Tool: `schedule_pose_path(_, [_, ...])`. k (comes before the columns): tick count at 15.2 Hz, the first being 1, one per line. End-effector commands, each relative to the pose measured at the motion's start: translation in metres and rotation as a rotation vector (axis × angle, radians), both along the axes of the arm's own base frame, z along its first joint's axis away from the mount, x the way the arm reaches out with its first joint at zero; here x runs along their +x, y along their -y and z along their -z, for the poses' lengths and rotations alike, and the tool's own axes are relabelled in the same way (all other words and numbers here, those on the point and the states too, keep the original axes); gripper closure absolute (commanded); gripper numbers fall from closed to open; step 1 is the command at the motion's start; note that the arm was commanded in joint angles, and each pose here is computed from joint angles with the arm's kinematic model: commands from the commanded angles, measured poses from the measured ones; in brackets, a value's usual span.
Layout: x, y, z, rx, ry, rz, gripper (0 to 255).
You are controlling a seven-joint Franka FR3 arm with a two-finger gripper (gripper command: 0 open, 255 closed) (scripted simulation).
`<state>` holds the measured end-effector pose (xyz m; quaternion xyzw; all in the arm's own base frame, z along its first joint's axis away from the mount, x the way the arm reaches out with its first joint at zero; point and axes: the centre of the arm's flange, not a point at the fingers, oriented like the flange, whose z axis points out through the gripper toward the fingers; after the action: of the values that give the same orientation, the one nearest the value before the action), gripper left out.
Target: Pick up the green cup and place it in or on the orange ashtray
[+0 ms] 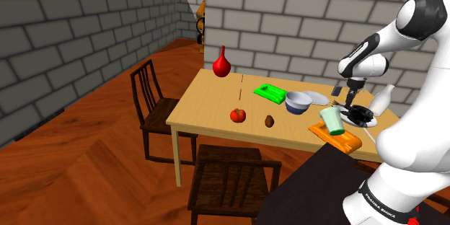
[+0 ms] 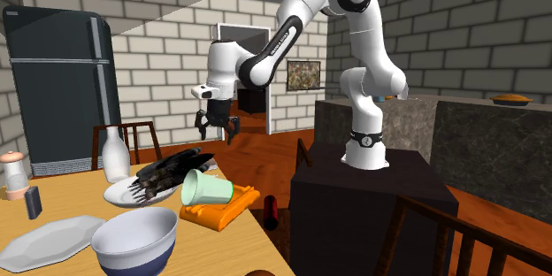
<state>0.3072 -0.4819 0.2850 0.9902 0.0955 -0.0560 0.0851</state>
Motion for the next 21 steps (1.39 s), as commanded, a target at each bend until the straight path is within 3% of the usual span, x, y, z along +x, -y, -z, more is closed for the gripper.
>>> schedule_pose_path(1, [0.014, 0.019, -0.019, 0.048, -0.034, -0.037, 0])
schedule_pose_path(3, [0.030, 0.041, -0.036, 0.088, -0.065, -0.070, 0])
schedule_pose_path(4, [0.033, 0.045, -0.038, 0.094, -0.070, -0.075, 0])
schedule_pose_path(11, [0.027, 0.049, 0.001, 0.094, -0.070, -0.075, 0])
schedule_pose_path(19, [0.027, 0.049, 0.001, 0.094, -0.070, -0.075, 0])
schedule_pose_path(20, [0.027, 0.049, 0.001, 0.094, -0.070, -0.075, 255])
schedule_pose_path(21, [0.027, 0.049, 0.001, 0.094, -0.070, -0.075, 255])
